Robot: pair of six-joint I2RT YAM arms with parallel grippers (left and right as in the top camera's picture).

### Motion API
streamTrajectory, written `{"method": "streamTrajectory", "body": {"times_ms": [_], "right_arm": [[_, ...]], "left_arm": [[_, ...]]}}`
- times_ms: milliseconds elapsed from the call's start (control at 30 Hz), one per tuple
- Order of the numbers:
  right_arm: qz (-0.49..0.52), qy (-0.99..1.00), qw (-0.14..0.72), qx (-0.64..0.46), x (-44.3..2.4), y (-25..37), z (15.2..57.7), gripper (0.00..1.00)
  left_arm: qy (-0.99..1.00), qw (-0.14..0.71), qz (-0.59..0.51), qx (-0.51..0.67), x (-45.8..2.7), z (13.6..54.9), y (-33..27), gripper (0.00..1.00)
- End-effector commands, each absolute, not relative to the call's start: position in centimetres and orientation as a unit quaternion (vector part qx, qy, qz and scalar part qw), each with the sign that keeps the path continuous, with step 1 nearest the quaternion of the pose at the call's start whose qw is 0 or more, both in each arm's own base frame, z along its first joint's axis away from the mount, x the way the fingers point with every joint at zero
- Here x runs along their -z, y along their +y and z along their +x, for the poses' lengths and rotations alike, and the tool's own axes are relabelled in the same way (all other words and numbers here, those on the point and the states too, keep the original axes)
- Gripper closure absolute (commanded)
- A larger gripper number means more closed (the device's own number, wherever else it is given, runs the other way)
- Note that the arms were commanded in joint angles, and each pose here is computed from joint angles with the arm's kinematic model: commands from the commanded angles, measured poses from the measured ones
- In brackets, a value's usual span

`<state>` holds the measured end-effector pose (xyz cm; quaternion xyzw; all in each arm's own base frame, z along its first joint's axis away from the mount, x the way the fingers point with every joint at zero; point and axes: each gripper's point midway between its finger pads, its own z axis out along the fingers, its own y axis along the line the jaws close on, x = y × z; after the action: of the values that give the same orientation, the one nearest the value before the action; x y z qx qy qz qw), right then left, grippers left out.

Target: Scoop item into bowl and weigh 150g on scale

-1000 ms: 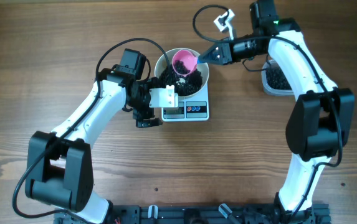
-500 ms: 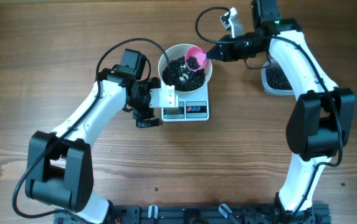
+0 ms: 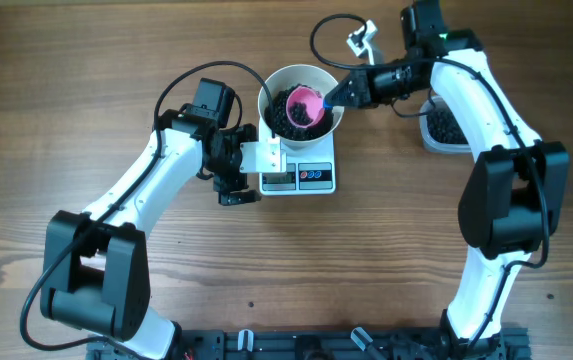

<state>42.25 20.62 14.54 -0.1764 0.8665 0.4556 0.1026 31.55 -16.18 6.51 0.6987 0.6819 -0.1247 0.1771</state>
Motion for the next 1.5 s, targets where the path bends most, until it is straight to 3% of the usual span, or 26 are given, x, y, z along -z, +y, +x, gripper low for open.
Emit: {"method": "streamTrajectory", "body": {"times_ms": [0,800,1033,1233,1467], "right_arm": [[-0.202,0.851,0.093,-0.476,-14.4,22.3,41.2,0.95],[-0.203,0.841,0.056,-0.498,-14.9,23.8,39.2,0.96],[-0.202,0.861,0.116,-0.452,-15.1,22.8,42.6,0.96],[-0.251,0.861,0.209,-0.391,-20.2,21.6,43.7,0.96],[-0.211,0.886,0.222,-0.349,-20.7,20.2,44.6,0.96]], "left_arm": [[0.676,0.175,0.703,0.136,-6.1,31.2,-16.3,0.0],[0.676,0.175,0.703,0.136,-6.1,31.2,-16.3,0.0],[0.676,0.175,0.703,0.136,-6.1,31.2,-16.3,0.0],[0.676,0.175,0.703,0.136,-6.1,31.2,-16.3,0.0],[0.676,0.175,0.703,0.136,-6.1,31.2,-16.3,0.0]]}}
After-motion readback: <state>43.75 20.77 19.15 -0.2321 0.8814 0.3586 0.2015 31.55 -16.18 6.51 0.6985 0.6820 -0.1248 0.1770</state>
